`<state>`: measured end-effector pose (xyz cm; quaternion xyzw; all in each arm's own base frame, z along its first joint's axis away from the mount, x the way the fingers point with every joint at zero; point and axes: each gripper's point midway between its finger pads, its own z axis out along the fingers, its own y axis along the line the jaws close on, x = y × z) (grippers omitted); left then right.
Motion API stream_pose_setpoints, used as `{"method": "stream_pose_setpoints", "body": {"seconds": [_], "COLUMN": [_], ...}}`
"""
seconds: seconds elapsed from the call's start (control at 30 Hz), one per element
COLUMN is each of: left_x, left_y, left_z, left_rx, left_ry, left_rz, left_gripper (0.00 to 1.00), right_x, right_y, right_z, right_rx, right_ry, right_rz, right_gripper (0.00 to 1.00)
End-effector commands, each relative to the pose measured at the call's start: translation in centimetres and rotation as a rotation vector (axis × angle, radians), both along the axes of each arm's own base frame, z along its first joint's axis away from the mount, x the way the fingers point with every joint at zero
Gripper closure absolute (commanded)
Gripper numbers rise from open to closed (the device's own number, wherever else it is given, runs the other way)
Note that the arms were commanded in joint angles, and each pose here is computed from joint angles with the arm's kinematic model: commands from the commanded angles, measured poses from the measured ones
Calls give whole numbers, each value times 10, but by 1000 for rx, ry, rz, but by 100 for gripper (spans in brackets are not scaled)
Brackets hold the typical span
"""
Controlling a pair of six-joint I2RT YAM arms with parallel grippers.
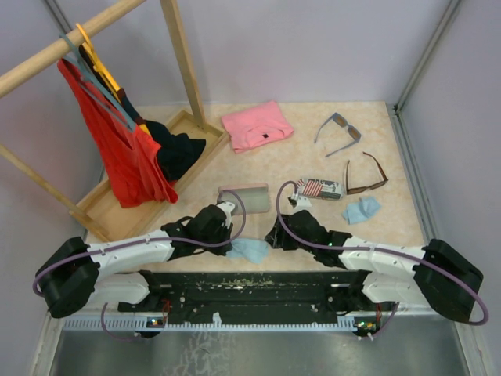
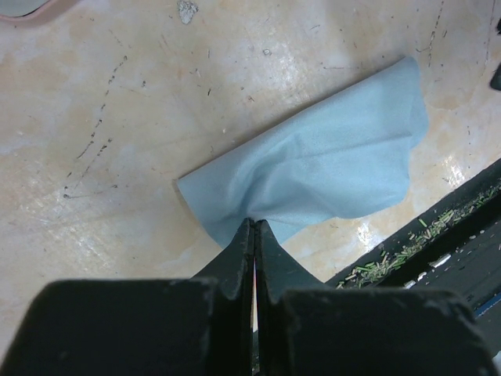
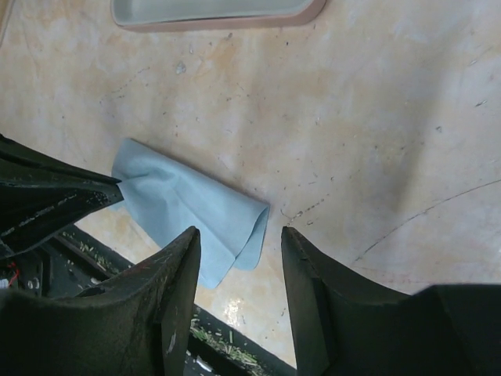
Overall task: Organize the sunglasses
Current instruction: Fold the glasses cleaning cloth at the center of the board.
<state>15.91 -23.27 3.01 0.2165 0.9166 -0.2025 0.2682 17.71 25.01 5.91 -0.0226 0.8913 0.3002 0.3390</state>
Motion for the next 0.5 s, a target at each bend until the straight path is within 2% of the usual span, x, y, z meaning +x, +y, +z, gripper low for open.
{"method": "stream_pose_setpoints", "body": {"seconds": [0.0,0.13,0.47], "left_x": [3,2,2], "left_y": [-4,-4,-4], "left_z": [8,8,7], "left_rx": [-17,-18,-17], "left_ry": [-23,-25,-23], "left_rz": [-10,-9,-10], "left_gripper": [100,100,100], "right_x": [3,2,6], "right_y": [27,31,40], "right_z": [12,-3,-4], "right_rx": [127,112,156], "right_ry": [53,129,131], "right_rz": [-10,-37,-48], "right_gripper": [56,61,66]}}
